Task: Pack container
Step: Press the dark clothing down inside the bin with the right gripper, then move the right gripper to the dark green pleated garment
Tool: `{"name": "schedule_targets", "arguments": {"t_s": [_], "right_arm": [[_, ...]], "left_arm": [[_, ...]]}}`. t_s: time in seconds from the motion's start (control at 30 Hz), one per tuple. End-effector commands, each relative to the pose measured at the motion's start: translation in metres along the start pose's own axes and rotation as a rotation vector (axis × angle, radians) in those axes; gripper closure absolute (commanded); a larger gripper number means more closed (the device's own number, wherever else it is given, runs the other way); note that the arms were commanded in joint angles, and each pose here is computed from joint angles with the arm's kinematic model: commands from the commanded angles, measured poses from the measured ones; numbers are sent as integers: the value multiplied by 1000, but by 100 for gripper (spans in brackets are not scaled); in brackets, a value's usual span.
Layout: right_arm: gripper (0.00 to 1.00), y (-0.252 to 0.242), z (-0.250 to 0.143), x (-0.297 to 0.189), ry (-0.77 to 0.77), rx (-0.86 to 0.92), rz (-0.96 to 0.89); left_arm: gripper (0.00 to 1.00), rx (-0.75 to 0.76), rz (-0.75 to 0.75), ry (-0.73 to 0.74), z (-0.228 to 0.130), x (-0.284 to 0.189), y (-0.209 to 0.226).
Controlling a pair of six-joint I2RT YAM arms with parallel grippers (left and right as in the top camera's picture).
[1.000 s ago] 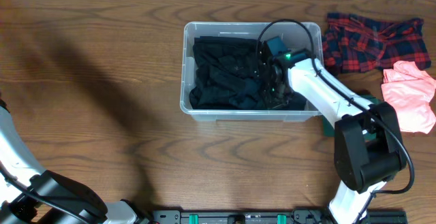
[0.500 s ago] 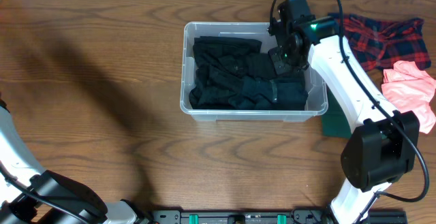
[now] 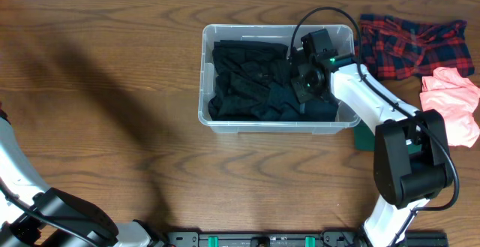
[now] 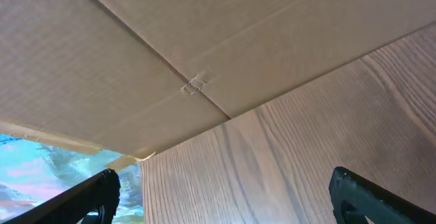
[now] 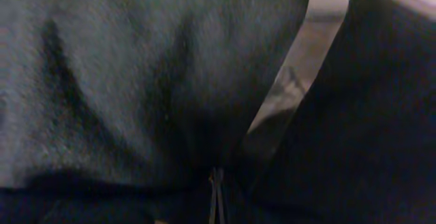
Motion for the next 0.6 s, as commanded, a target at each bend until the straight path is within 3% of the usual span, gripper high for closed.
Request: {"name": "schedule_targets", "arguments": {"t_s": [0.0, 0.3, 0.4, 0.57], "right_arm": [[99, -3, 6, 1, -16, -27, 0], [99, -22, 83, -118, -213, -12, -108], [99, -47, 85, -160, -219, 33, -207], [99, -99, 52, -202, -148, 216, -303]], "left_arm": [[2, -6, 17, 2, -2, -1, 4], [2, -6, 17, 2, -2, -1, 4], [2, -6, 17, 2, -2, -1, 4], [2, -6, 17, 2, -2, -1, 4]]}}
Point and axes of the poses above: each gripper's point midway between its finger pads, its own x axis out along the fingers, its own y axis along the line the jaws close on, z = x × y, the point moved 4 cm from there along -x, back along the fingers, and after that the axes turned 1 degree about -x, right-handed, at the moved point
